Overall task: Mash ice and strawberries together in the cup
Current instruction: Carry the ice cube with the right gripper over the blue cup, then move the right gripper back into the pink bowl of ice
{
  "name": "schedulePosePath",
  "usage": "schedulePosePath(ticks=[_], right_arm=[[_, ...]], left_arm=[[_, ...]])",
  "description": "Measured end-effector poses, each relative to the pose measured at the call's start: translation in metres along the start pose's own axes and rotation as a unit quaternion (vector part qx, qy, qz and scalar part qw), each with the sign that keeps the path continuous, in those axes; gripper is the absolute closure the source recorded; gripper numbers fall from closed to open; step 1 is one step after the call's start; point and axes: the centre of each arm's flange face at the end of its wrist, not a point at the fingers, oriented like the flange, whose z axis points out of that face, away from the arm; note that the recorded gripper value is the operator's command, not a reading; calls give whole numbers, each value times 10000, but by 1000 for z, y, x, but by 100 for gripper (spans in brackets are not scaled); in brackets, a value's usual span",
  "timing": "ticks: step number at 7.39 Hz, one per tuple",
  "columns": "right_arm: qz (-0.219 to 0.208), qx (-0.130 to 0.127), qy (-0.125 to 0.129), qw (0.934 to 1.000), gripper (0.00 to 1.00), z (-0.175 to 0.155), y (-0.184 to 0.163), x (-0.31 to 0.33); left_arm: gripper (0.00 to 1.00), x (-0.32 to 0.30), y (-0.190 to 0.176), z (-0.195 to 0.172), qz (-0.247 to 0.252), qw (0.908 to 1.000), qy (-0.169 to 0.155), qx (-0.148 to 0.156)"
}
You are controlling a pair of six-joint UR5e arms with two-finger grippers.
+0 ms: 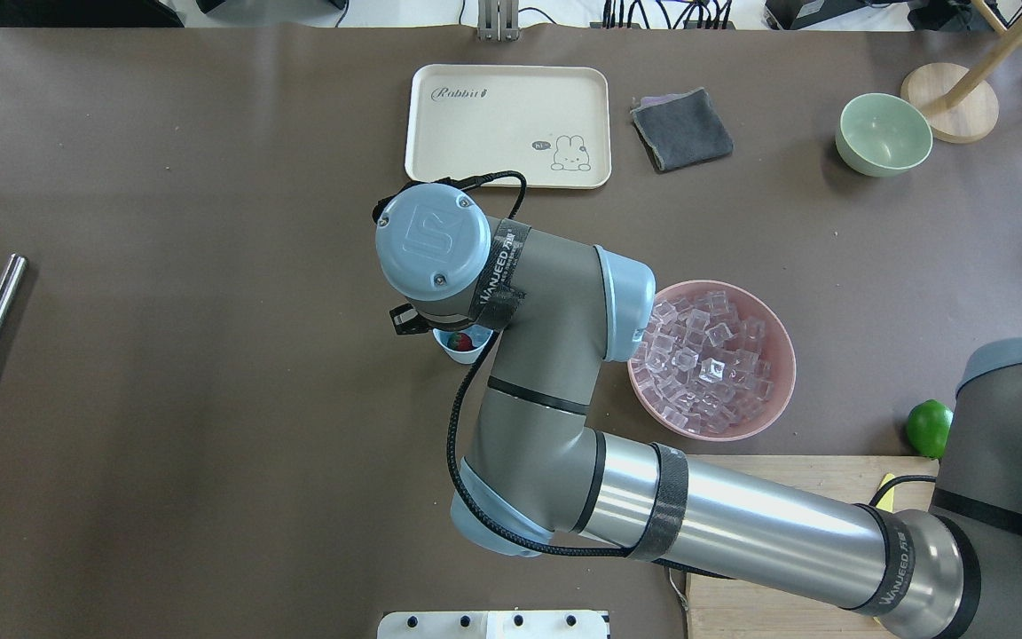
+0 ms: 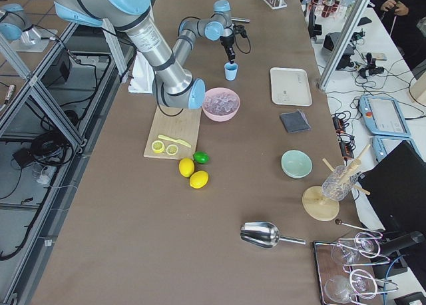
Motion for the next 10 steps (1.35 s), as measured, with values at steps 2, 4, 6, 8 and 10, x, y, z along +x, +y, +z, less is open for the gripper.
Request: schedulePosePath(ticks=[2, 4, 6, 8, 10], right_arm=[[-35, 33, -13, 10000, 2, -2, -2, -4], [-25, 71, 81, 9999, 1, 3, -4, -2], [91, 143, 69, 9998, 1, -6, -11, 6], [386, 172, -15, 9991, 1, -23, 11, 65], [742, 130, -175, 9970, 2, -46, 57, 138]], left_arm=[[2, -3, 1, 2, -21, 10000, 0, -22], [2, -3, 1, 3, -25, 10000, 1, -30], [2, -2, -1, 3, -12, 10000, 2, -21], [2, -1, -1, 2, 1, 10000, 4, -10], [2, -1, 0, 2, 9, 10000, 10, -3]])
